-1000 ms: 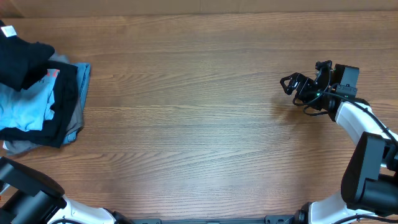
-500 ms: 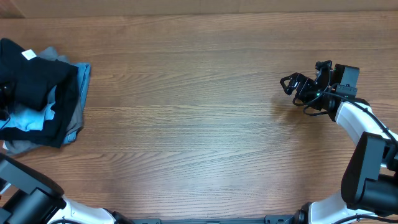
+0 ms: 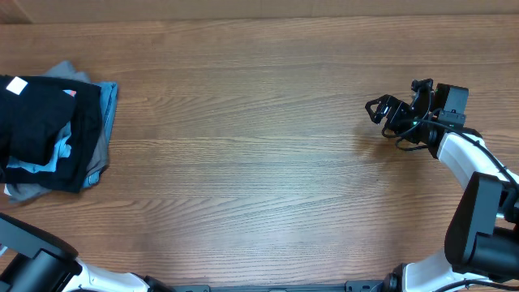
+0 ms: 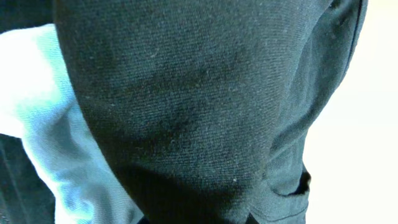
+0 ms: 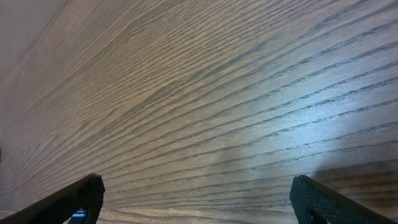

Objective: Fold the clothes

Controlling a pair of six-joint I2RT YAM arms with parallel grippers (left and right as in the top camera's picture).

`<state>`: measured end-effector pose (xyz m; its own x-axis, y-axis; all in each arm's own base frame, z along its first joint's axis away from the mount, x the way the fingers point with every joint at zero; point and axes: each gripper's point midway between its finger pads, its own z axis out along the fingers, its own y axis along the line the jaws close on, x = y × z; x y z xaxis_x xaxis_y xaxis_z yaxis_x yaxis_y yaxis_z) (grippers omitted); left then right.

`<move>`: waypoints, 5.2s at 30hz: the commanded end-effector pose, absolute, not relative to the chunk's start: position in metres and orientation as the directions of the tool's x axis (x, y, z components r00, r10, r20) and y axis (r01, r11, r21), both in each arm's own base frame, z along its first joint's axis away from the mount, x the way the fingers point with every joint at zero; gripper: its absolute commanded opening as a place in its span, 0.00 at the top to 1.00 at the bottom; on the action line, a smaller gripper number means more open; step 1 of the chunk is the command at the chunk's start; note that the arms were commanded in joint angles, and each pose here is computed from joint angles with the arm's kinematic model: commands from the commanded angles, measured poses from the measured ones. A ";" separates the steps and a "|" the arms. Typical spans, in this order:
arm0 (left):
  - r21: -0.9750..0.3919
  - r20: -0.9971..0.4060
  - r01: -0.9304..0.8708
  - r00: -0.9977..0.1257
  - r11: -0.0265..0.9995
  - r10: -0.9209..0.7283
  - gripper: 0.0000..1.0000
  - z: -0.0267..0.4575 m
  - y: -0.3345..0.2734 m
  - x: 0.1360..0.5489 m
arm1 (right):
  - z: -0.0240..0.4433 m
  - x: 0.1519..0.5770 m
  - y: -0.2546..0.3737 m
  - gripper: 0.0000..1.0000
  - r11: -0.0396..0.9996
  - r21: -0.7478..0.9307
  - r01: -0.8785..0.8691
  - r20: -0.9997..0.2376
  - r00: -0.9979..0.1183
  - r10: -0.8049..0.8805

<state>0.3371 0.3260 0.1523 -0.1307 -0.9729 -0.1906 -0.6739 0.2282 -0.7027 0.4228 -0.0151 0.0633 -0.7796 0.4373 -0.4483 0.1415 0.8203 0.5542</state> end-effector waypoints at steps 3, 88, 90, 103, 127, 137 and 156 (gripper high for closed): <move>-0.654 -0.270 -0.699 -0.139 0.288 -0.953 0.19 0.157 0.336 0.327 | 0.072 0.425 -0.017 0.00 0.824 0.551 0.132 -0.471 -0.767 0.437; -0.819 -0.387 -0.236 -0.447 0.523 -0.807 0.96 0.157 0.279 0.379 | 0.072 0.425 -0.017 0.00 0.824 0.551 0.132 -0.470 -0.767 0.437; -0.852 -0.313 -0.249 -0.463 0.461 -0.829 0.96 0.128 0.279 0.380 | 0.072 0.425 -0.017 0.00 0.824 0.551 0.132 -0.470 -0.767 0.437; -0.934 -0.234 -0.134 -0.476 0.332 -0.848 0.96 0.135 0.277 0.385 | 0.072 0.425 -0.017 0.00 0.824 0.551 0.132 -0.471 -0.767 0.437; -0.850 -0.464 -0.070 -0.367 0.522 -0.806 0.96 0.190 0.320 0.427 | 0.072 0.425 -0.017 0.00 0.824 0.551 0.132 -0.470 -0.767 0.437; -0.872 -0.415 -0.083 -0.399 0.483 -0.818 0.96 0.135 0.327 0.428 | 0.072 0.425 -0.017 0.00 0.824 0.551 0.132 -0.471 -0.767 0.437; -0.751 -0.617 0.064 -0.422 0.658 -0.664 0.96 0.305 0.215 0.440 | 0.072 0.425 -0.017 0.00 0.824 0.551 0.132 -0.471 -0.767 0.437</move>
